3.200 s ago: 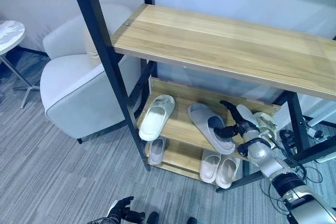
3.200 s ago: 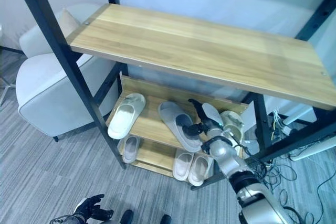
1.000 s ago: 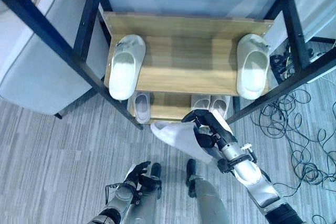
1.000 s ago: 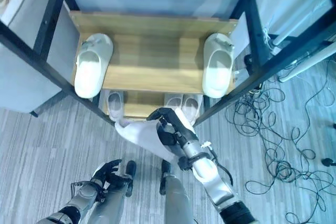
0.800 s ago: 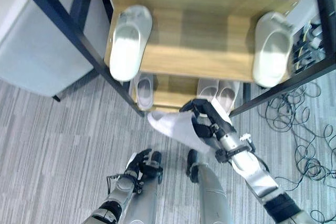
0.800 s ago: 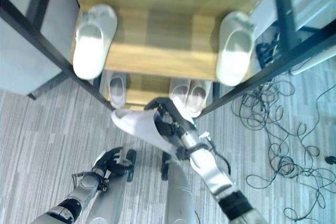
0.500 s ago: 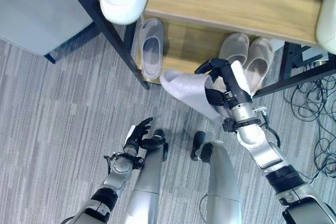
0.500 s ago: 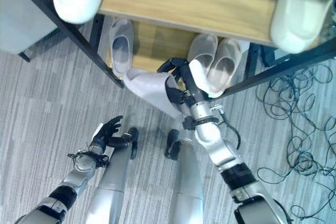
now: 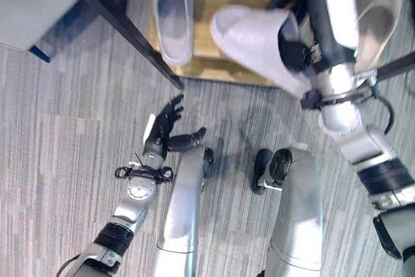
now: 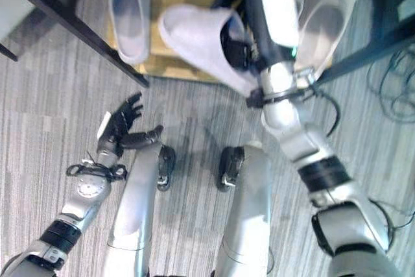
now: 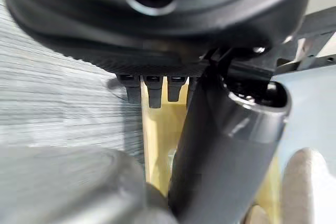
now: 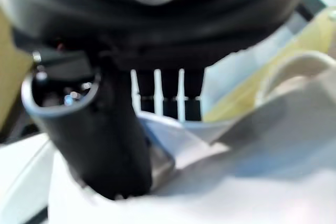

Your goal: Arrange the slippers neatly on the shoe rack.

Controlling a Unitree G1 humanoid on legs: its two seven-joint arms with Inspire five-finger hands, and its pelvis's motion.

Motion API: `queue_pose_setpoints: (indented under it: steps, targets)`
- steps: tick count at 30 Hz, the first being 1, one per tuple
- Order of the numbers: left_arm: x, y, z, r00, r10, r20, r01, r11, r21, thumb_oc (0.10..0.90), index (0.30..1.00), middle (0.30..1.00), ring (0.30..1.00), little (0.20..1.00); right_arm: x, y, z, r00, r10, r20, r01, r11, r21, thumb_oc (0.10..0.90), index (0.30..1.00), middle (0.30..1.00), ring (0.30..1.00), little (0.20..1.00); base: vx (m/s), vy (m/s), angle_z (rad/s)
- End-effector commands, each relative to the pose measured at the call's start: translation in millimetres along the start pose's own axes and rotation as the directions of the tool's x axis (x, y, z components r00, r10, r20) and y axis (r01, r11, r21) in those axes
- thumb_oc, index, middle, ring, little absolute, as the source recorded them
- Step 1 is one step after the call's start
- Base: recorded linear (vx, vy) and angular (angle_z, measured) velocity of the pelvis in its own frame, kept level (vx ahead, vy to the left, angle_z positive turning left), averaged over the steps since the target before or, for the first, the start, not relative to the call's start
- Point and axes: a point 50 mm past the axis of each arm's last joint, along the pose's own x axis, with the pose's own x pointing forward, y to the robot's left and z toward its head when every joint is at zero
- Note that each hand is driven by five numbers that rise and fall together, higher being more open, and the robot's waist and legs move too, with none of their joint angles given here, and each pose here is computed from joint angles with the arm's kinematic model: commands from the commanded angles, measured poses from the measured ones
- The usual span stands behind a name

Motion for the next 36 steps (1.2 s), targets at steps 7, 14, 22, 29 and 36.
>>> queue_pose_setpoints:
  steps: [7,14,22,29,36]
  targets:
    - [-51.6,-1.8,-51.7,0.969,0.016,-0.246,0.003,0.997,0.078,0.800,0.900,0.900,0.900,0.900,64.4,-38.1,73.7,0.919,-0.294,0.265,0.293,0.955,0.043,0.400,0.300,0.300,0.300,0.300,0.06,-0.003,-0.09]
    - [-47.9,-5.7,-50.8,0.971,0.031,-0.239,-0.016,0.998,0.066,0.800,0.900,0.900,0.900,0.900,84.4,-2.0,93.9,0.939,-0.265,0.219,0.261,0.964,0.050,0.400,0.300,0.300,0.300,0.300,0.03,0.021,-0.07]
    - [-47.7,-6.7,-46.6,0.974,0.026,-0.223,-0.017,0.999,0.044,0.800,0.900,0.900,0.900,0.900,96.3,22.1,81.1,0.974,-0.207,0.093,0.207,0.978,0.014,0.400,0.300,0.300,0.300,0.300,0.00,0.009,-0.01]
    - [-41.8,-10.6,-42.5,0.979,0.003,-0.206,0.004,0.999,0.033,0.800,0.900,0.900,0.900,0.900,100.0,30.7,76.1,0.979,-0.205,0.020,0.204,0.978,0.037,0.400,0.300,0.300,0.300,0.300,0.01,0.033,-0.02]
    - [-35.8,-19.7,-40.0,0.981,-0.036,-0.191,0.040,0.999,0.017,0.800,0.900,0.900,0.900,0.900,105.9,31.1,64.8,0.979,-0.200,-0.040,0.200,0.980,-0.015,0.400,0.300,0.300,0.300,0.300,0.00,0.005,-0.01]
